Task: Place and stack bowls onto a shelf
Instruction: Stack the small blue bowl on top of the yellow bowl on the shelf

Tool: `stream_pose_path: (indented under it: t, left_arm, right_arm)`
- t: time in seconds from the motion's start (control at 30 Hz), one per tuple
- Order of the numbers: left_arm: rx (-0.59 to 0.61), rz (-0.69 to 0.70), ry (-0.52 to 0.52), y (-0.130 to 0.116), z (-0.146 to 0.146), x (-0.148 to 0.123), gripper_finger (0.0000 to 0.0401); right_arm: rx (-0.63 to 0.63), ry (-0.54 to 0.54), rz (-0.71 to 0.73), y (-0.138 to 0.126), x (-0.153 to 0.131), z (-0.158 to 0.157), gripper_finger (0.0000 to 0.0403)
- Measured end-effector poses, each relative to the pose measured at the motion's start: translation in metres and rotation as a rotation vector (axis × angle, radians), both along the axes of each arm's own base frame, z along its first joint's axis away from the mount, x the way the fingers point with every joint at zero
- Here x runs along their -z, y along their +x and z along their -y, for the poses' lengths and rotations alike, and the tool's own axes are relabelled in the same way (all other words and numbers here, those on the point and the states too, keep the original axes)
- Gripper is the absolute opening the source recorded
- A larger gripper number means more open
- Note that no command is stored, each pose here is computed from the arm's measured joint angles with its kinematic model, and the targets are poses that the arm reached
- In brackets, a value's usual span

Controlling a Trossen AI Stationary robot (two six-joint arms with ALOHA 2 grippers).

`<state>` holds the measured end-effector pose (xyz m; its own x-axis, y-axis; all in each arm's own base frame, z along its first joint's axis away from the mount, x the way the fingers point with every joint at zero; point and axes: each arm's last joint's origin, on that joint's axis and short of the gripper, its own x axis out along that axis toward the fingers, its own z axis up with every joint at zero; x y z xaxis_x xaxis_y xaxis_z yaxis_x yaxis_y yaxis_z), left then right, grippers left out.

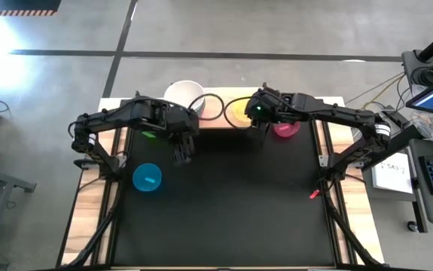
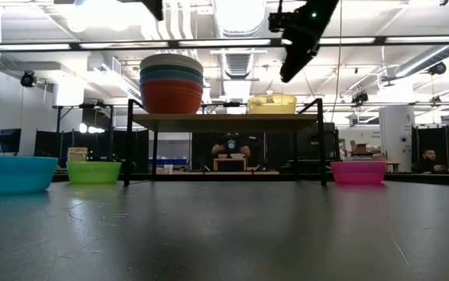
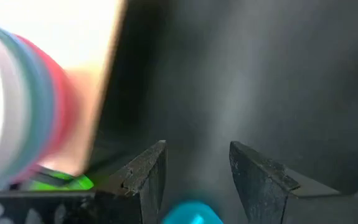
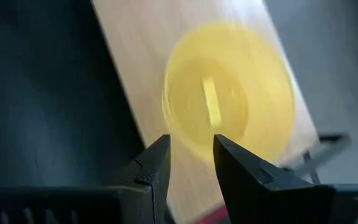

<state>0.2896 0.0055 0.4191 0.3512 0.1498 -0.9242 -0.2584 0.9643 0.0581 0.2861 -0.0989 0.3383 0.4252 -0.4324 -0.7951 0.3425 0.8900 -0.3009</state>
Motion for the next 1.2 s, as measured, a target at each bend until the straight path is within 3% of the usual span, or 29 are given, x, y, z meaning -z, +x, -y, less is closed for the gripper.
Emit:
stream_pose_path:
  t: [0.27, 0.5, 0.87, 1.2]
  left_arm:
    - [-0.019, -0.194, -0.053, -0.007, 0.025, 0.05, 0.0158]
    - [-0.094, -0.345, -0.117, -0.041, 0.046, 0.091, 0.0158]
    - [-0.449, -0.24, -0.211, -0.085, 0.06, 0.158, 0.0158]
    - [-0.485, -0.298, -0.365, -0.095, 0.066, 0.225, 0.0158]
  right_arm:
    - [0.03, 0.042, -0.058, -0.016, -0.004, -0.007, 0.0109]
    - [0.065, 0.063, -0.022, -0.03, -0.015, -0.015, 0.0109]
    - [0.127, 0.123, 0.046, -0.041, -0.025, -0.034, 0.0109]
    - [0.113, 0.167, 0.006, -0.042, -0.021, -0.057, 0.0109]
